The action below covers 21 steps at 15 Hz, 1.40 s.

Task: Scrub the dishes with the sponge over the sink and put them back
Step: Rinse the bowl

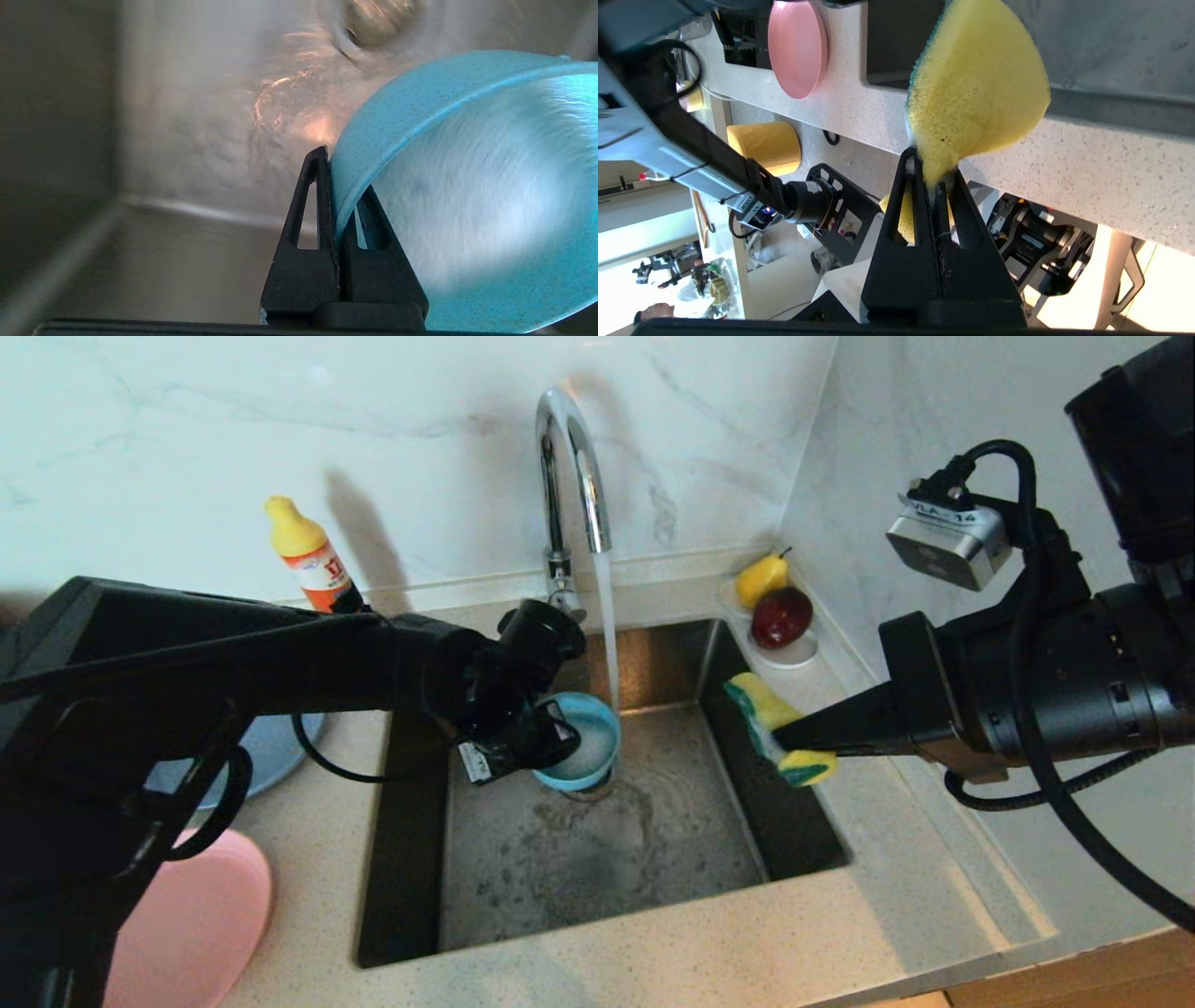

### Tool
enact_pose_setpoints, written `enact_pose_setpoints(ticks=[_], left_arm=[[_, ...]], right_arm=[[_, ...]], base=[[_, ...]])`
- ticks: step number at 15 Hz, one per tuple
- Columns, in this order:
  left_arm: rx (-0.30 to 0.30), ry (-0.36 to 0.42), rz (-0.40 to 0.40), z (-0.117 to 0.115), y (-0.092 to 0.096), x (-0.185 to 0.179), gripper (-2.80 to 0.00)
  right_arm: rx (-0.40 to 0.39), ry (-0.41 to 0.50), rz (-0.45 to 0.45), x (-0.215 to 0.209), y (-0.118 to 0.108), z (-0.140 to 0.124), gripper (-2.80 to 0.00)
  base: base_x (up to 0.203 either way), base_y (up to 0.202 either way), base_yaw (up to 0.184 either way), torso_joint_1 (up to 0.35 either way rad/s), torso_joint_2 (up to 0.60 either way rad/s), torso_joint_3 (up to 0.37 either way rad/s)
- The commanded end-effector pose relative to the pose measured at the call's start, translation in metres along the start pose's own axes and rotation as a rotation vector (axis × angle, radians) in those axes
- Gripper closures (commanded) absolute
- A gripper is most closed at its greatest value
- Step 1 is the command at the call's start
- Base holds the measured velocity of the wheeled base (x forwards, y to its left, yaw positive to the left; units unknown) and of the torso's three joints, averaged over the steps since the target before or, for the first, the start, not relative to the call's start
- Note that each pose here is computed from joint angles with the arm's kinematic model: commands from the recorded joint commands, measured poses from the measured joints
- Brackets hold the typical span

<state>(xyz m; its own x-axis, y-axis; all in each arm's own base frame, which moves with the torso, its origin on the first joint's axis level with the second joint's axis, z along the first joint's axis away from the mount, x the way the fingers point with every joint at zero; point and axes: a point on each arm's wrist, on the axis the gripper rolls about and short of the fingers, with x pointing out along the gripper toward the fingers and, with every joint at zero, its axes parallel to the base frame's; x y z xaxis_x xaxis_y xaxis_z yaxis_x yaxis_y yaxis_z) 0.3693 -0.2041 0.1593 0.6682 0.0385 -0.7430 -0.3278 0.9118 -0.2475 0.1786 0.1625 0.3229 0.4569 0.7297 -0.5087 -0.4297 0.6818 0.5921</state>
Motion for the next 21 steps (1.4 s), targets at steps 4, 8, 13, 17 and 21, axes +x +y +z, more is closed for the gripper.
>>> enact_pose_setpoints(ticks=[4,8,13,17,21], left_arm=[[-0.086,-0.157,-0.004,0.045,0.027,-0.052,0.0],[-0.079,-0.391,-0.117,0.088,0.045,-0.104,0.0],[-0.004,-0.622,-0.216,0.097,0.057,-0.129,0.0],[0.085,-0.807,-0.326,0.086,0.062,-0.123,0.0],[0.159,-0.949,-0.427,0.086,0.065,-0.136,0.0]], right_arm=[[0.004,0.001,-0.006,-0.003,-0.002,-0.003,0.0],[0.005,0.006,-0.008,-0.003,-0.003,-0.005,0.0],[0.009,0.027,-0.019,0.004,-0.005,-0.006,0.0],[0.018,0.062,-0.04,0.014,-0.012,-0.011,0.0],[0.007,0.024,-0.014,0.017,-0.012,-0.009,0.0]], base=[[0.0,0.0,0.0,0.0,0.0,0.0],[0.0,0.0,0.0,0.0,0.0,0.0],[0.0,0.0,0.0,0.0,0.0,0.0],[0.0,0.0,0.0,0.0,0.0,0.0],[0.0,0.0,0.0,0.0,0.0,0.0]])
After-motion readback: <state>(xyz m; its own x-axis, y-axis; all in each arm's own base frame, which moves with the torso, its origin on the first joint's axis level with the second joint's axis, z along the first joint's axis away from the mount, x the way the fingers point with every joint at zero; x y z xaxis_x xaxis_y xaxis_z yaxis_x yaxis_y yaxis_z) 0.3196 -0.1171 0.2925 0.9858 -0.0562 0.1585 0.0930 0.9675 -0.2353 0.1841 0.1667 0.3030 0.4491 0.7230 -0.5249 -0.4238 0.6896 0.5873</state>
